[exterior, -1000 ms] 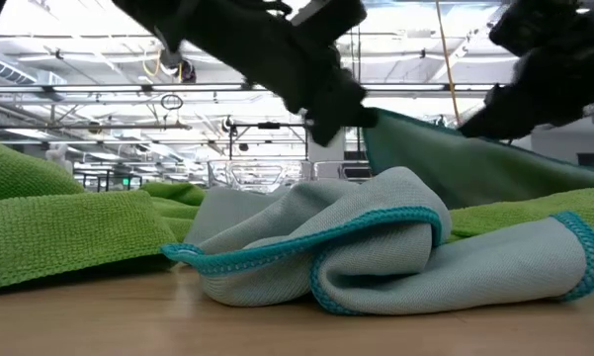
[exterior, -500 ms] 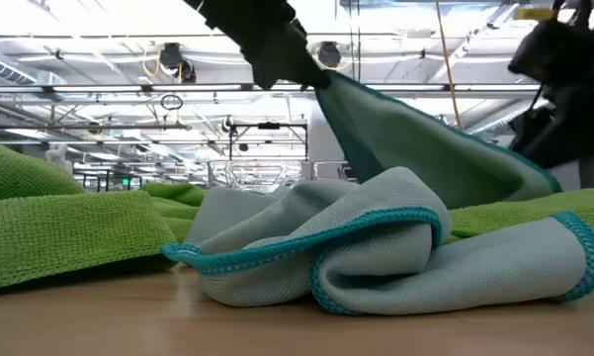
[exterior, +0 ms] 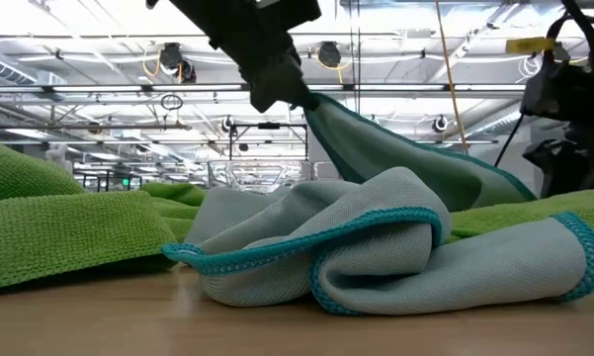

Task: Fold microfiber towels
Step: Fold the top right blue microfiber towel

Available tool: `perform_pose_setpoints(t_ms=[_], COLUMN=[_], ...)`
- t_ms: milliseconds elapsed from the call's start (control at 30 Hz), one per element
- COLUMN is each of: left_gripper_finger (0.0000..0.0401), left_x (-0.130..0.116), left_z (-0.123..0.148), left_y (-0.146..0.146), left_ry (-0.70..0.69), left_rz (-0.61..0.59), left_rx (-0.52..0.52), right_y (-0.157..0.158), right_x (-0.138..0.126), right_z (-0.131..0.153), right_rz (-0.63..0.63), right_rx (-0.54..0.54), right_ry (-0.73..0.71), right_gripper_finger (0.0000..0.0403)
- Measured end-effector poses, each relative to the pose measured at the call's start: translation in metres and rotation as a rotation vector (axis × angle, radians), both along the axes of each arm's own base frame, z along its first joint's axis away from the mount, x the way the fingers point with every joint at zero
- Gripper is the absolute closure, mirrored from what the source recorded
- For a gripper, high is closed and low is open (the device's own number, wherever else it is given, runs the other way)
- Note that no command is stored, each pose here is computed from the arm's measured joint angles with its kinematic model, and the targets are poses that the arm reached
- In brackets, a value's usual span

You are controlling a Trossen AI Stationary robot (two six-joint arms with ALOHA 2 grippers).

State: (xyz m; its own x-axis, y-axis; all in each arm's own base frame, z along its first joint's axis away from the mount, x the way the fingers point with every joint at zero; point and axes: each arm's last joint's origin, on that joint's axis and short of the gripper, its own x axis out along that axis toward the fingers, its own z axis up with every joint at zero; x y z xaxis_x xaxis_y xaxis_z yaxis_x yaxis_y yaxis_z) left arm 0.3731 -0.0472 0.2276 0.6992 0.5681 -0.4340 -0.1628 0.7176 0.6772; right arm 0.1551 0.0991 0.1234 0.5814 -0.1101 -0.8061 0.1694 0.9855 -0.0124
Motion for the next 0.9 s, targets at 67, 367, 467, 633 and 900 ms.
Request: perform_pose_setpoints(t_ms=[67,367,467,633,900], left_gripper_finger=[0.039,0.0392,0.0386,0.0395,0.0388], left_x=[0.0,0.0,0.0,0.0,0.0], left_z=[0.0,0.0,0.0,0.0,0.0], left_y=[0.0,0.002,0.005,0.005,0.005], left_ry=[0.004,0.007,0.007,0.007,0.006], left_rz=[0.001,0.004,0.01,0.011,0.012], left_rx=[0.0,0.004,0.003,0.003,0.002], right_y=[0.0,-0.007,-0.008,-0.009,-0.006], right_x=[0.001,0.001,0.003,0.006,0.014], right_z=[0.006,0.021,0.019,0.01,-0.004], right_rz=[-0.012,0.012,0.059,0.131,0.18], right_rx=[-0.044,-0.202,-0.238,-0.269,-0.313], right_ry=[0.019,0.168,0.194,0.275,0.32], right_gripper_finger=[0.0234,0.0234,0.0234,0.0234,0.0236])
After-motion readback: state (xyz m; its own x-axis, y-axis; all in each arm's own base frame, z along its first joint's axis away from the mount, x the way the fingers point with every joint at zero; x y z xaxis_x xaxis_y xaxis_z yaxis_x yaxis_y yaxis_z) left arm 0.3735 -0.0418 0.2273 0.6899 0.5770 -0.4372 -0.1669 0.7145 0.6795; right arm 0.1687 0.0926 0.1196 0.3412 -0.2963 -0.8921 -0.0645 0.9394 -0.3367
